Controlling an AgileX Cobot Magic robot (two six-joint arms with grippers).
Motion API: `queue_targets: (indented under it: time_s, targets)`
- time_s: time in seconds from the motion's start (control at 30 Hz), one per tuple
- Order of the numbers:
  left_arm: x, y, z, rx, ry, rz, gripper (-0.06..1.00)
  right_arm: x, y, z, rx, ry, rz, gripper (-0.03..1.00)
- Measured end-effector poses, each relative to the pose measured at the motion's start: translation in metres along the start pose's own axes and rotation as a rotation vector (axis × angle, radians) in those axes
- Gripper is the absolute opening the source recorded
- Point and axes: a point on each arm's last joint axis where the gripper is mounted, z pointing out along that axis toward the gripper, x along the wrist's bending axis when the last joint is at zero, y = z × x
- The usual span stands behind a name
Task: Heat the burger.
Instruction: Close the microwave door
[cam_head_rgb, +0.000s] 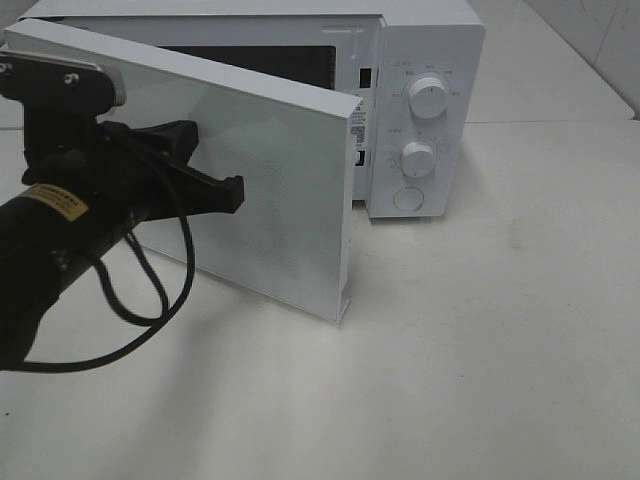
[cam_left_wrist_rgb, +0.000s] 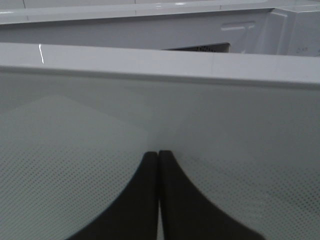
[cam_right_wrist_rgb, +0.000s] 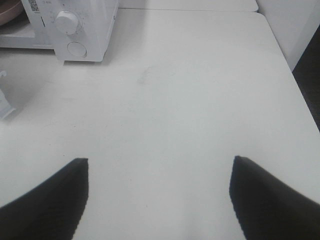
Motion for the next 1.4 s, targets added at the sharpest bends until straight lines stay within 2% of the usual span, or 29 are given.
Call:
queue_targets:
  time_s: [0.43,0.77,1.1,1.4]
  targets:
    - [-0.026,0.016,0.053,0.007,0.13,-0.015,0.0,0.0,0.0,0.0,0.0,0.0,0.0,0.77]
    - [-0.041,0.014,0.085,0.046,0.168,-0.008,0.0,0.0,0.0,0.0,0.0,0.0,0.0,0.77]
    - [-0.061,0.017,0.105,0.081,0.135,-0.011,0.0,0.0,0.0,0.0,0.0,0.0,0.0,0.77]
    - [-0.053,0.02,0.117,0.118,0.118,-0.027,0.0,0.0,0.0,0.0,0.0,0.0,0.0,0.77]
